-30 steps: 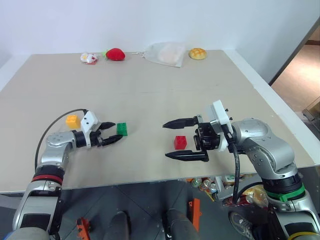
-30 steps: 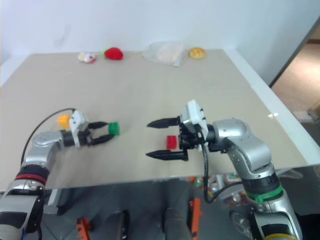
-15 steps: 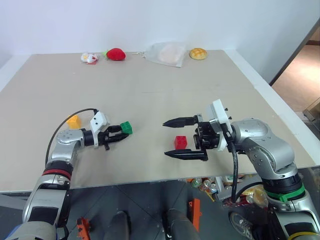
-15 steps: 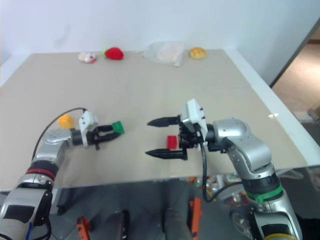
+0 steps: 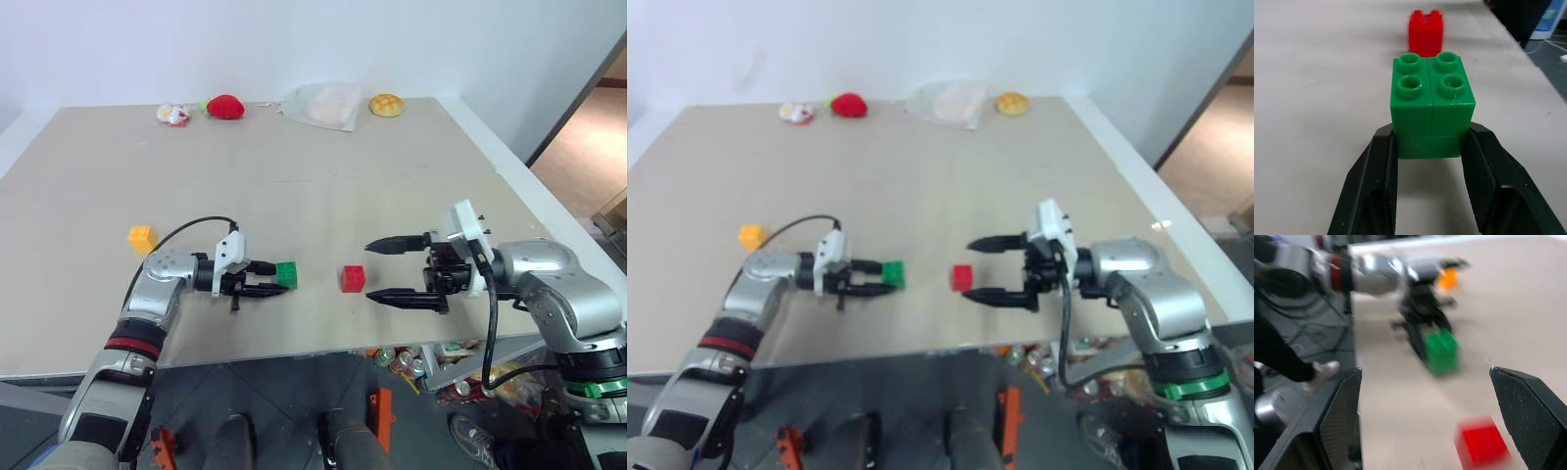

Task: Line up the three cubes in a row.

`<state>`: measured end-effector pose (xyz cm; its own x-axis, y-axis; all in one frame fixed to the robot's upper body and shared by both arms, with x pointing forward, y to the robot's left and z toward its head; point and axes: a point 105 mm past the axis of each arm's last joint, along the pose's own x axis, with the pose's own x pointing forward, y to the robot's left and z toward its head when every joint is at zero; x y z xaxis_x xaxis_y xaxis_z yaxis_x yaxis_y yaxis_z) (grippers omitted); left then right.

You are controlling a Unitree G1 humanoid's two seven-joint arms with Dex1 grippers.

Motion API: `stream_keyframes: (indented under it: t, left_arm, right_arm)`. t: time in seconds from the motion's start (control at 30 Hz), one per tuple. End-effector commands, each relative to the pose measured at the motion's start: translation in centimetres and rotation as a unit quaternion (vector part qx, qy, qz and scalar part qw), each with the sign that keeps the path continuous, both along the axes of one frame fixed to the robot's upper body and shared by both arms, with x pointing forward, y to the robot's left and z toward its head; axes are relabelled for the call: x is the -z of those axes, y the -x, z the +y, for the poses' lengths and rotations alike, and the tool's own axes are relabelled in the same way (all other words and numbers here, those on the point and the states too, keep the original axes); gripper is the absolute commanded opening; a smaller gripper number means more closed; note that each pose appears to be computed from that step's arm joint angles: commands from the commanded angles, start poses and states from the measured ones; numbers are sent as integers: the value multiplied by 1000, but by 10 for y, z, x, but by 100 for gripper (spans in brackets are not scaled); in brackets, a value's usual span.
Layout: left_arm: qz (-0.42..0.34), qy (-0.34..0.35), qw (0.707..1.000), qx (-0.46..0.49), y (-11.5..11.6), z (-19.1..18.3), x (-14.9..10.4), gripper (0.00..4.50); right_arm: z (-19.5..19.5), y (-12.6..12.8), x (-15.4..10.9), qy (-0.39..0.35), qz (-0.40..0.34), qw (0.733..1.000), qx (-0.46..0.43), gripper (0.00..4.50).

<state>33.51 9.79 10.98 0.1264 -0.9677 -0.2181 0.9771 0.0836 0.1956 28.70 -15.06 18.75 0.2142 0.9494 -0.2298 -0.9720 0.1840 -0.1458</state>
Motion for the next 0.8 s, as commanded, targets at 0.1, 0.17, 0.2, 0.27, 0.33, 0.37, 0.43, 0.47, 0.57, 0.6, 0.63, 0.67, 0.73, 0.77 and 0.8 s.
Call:
stream_keyframes:
  t: [0.1,0.17,0.2,0.27,0.33,0.37,0.43,0.47,0.57,0.6,0.63,0.67,0.73,0.77,0.8]
  left_arm:
    - [-16,8,1000,13,-6,-16,-8,127]
    - [-17,6,1000,20,-6,-18,-7,127]
    - [-17,5,1000,22,-6,-19,-7,127]
    - [-19,3,1000,22,-7,-20,-6,127]
    - [-21,0,1000,20,-8,-20,-5,127]
    - [-21,-1,1000,21,-8,-20,-5,127]
    - [-22,-4,1000,22,-8,-19,-4,127]
    - [-23,-8,999,23,-8,-19,-2,127]
    - [-23,-23,999,28,-5,-20,3,127]
    - [-21,-30,999,30,-5,-19,6,127]
    - [-21,-40,999,28,-5,-19,9,127]
    - [-21,-47,998,25,-5,-18,11,127]
    - [-19,-58,998,10,-9,-15,14,127]
    - [-18,-59,998,4,-11,-14,15,127]
    - [-18,-58,998,0,-12,-13,15,127]
  right_arm:
    - [-30,-10,-7,13,-24,998,50,434]
    - [-31,-12,-8,11,-27,998,54,434]
    - [-31,-12,-8,10,-27,998,54,434]
    - [-29,-13,-9,9,-29,998,54,434]
    - [-28,-13,-9,8,-31,998,54,434]
    - [-27,-13,-9,7,-31,998,54,434]
    - [-26,-13,-9,7,-32,998,55,434]
    - [-26,-14,-8,6,-33,998,56,434]
    - [-23,-15,-9,3,-36,998,56,434]
    - [-22,-15,-10,2,-38,998,56,434]
    - [-21,-15,-11,1,-39,998,55,434]
    - [-20,-15,-11,0,-41,998,54,434]
    - [-18,-15,-13,-3,-44,998,53,434]
    - [-18,-15,-13,-4,-45,998,52,434]
    - [-17,-14,-14,-5,-46,998,52,434]
